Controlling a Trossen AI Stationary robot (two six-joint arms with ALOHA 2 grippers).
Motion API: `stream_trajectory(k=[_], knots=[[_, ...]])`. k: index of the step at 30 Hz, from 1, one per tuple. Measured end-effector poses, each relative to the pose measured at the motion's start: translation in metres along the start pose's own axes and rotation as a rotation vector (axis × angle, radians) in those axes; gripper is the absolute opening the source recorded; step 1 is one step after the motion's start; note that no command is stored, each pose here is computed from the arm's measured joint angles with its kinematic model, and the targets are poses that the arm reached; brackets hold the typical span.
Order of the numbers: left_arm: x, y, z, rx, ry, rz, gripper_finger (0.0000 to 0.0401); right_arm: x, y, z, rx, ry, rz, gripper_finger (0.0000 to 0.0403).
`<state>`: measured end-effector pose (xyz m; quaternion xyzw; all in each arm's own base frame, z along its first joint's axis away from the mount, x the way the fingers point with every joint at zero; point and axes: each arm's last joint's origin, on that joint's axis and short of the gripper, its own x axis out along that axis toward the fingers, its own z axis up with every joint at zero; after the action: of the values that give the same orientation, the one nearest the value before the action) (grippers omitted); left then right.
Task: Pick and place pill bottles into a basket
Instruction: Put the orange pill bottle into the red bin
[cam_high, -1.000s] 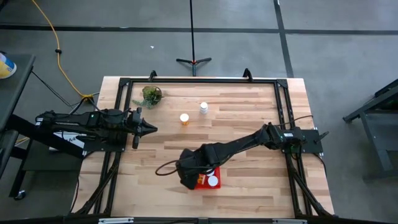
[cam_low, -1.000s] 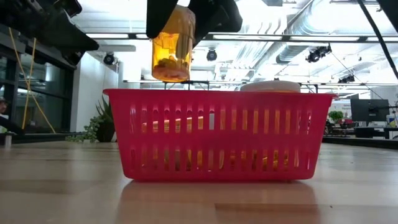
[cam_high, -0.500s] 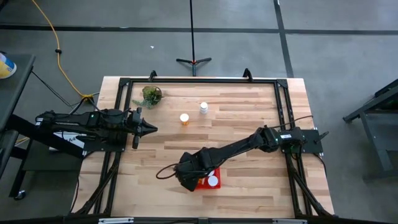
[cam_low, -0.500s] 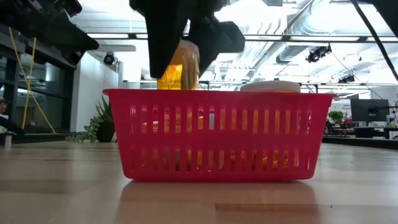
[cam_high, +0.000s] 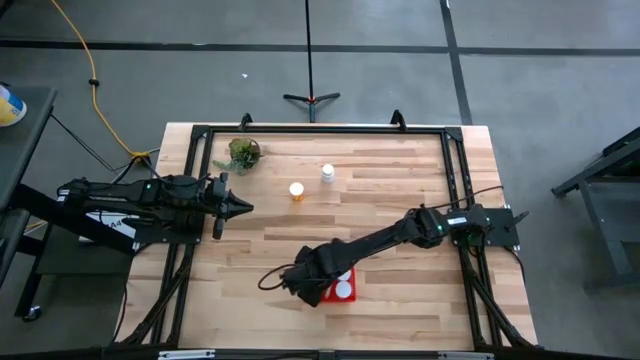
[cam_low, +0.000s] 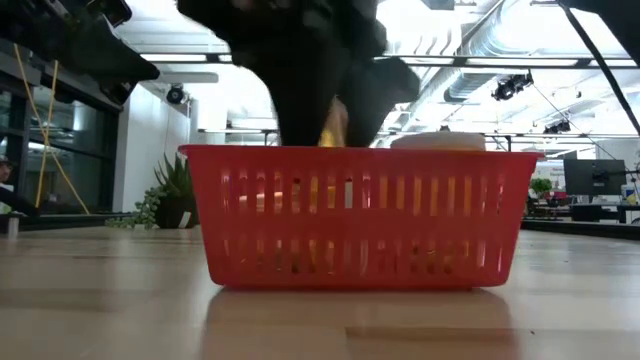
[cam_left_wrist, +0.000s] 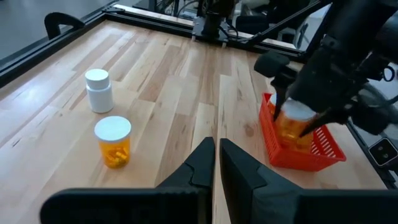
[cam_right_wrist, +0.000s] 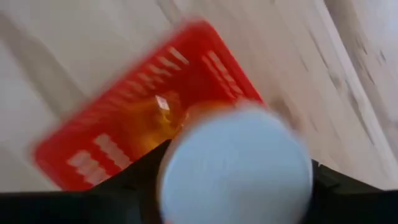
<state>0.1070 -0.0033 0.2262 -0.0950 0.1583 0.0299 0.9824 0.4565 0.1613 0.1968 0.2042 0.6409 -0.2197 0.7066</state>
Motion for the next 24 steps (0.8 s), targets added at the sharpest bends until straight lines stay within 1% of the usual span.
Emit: stream_trajectory(k=[3, 6, 9, 18, 24], knots=[[0.000, 0.000, 0.000, 0.000, 0.001, -0.003, 0.0060, 0.002, -0.001, 0.000, 0.015, 0.010, -0.013, 0.0213], [0.000, 0.000, 0.000, 0.000, 0.001, -0.004, 0.0060, -0.001, 0.001, 0.002, 0.015, 0.004, 0.022, 0.0203], [0.000, 0.000, 0.000, 0.000, 0.000, -0.004, 0.0060, -0.006, 0.004, 0.003, 0.000, -0.017, 0.058, 0.0203], [0.000, 0.000, 0.000, 0.000, 0.000, -0.003, 0.0060, -0.028, -0.004, 0.004, -0.018, -0.044, 0.083, 0.0251], [0.000, 0.000, 0.000, 0.000, 0.000, -0.003, 0.0060, -0.029, -0.005, 0.005, -0.027, -0.037, 0.086, 0.0259]])
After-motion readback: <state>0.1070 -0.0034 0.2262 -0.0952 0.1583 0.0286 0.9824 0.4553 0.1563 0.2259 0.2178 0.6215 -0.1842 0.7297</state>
